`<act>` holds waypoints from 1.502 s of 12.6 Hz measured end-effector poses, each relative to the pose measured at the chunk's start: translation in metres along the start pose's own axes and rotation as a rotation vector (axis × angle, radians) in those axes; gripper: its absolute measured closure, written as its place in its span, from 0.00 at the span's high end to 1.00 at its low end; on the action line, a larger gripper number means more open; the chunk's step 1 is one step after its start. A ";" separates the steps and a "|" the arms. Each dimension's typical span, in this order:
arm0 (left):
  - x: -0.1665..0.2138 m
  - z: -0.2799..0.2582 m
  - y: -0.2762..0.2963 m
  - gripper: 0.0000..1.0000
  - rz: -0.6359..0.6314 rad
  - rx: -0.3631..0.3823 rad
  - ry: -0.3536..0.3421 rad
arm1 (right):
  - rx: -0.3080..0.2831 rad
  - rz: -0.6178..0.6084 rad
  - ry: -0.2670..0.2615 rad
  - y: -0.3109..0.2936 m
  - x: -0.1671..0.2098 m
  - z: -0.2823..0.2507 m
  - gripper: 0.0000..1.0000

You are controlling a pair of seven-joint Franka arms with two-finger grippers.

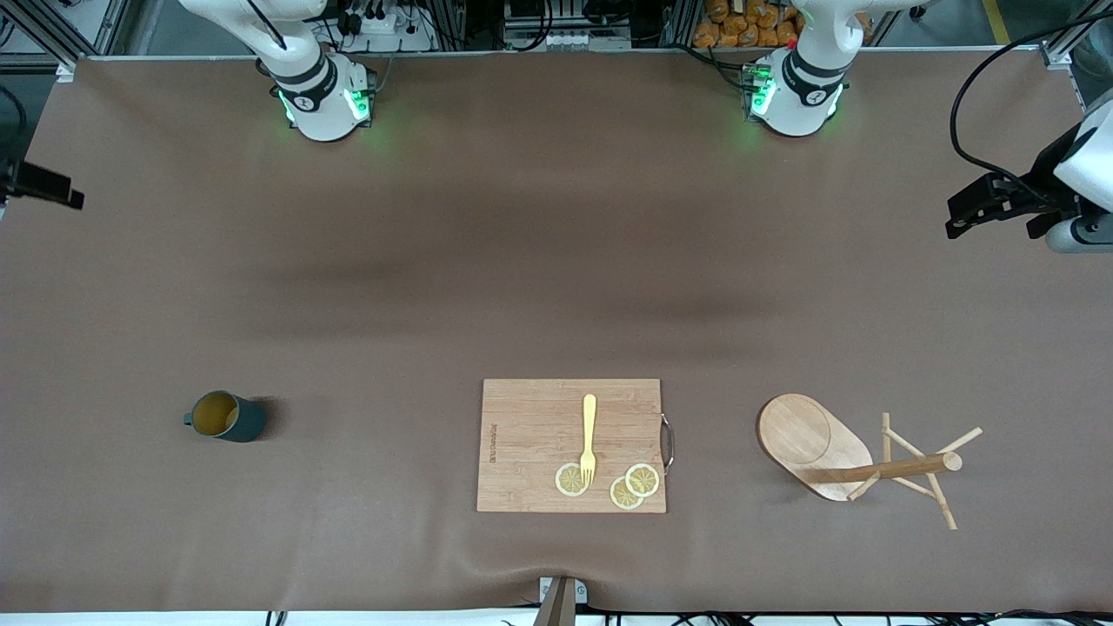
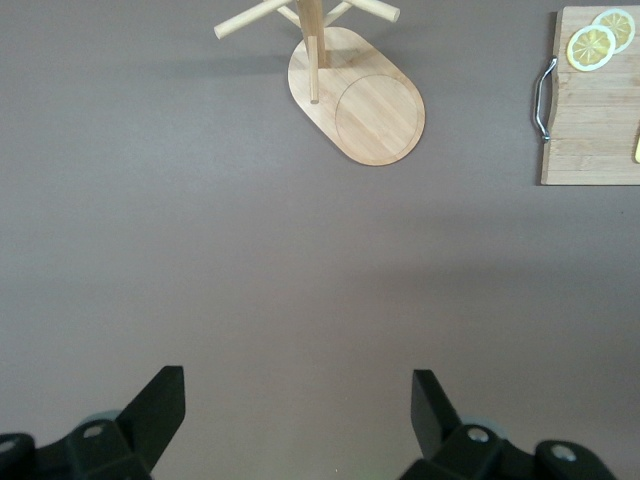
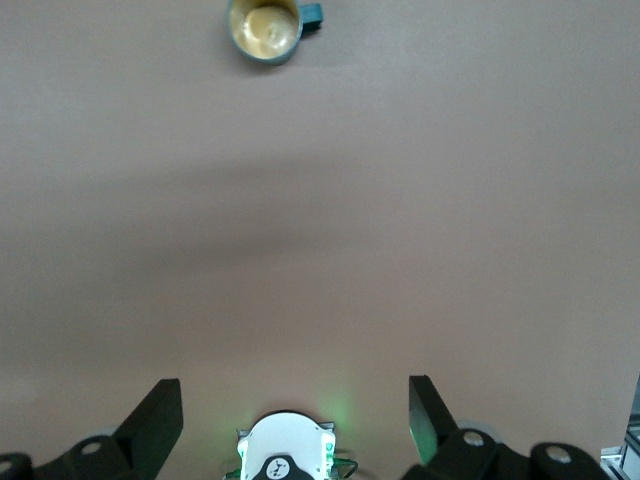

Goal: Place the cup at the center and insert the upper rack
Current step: 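Reach the right gripper down to the teal mug, then close the right gripper on the teal mug's rim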

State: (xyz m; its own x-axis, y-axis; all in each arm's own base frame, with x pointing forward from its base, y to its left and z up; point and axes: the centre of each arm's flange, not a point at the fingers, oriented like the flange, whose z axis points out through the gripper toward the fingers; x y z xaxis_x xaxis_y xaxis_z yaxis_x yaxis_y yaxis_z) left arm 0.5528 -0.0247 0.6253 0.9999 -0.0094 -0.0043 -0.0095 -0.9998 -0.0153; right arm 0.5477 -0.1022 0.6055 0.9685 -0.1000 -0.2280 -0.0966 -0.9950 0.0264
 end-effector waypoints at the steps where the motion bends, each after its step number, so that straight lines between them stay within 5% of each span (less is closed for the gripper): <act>1: 0.000 0.000 0.000 1.00 0.000 0.000 -0.001 | -0.004 0.005 0.007 0.004 0.020 0.015 1.00; 10: 0.001 0.001 -0.001 1.00 -0.002 0.000 -0.002 | -0.051 -0.229 0.092 -0.018 0.140 0.126 1.00; 14: 0.001 0.001 -0.001 1.00 -0.001 0.000 -0.002 | -0.081 -0.306 0.183 -0.070 0.185 0.173 1.00; 19: 0.002 0.001 0.001 1.00 0.001 0.000 -0.001 | -0.082 -0.179 0.159 -0.151 0.200 0.229 1.00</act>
State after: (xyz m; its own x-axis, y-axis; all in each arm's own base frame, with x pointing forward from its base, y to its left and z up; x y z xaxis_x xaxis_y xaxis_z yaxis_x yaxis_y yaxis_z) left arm 0.5543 -0.0255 0.6242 0.9999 -0.0108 -0.0057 -0.0109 -0.9998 -0.0149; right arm 0.7037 0.0272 0.3327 0.9930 0.0862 -0.0806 0.0927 -0.9925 0.0798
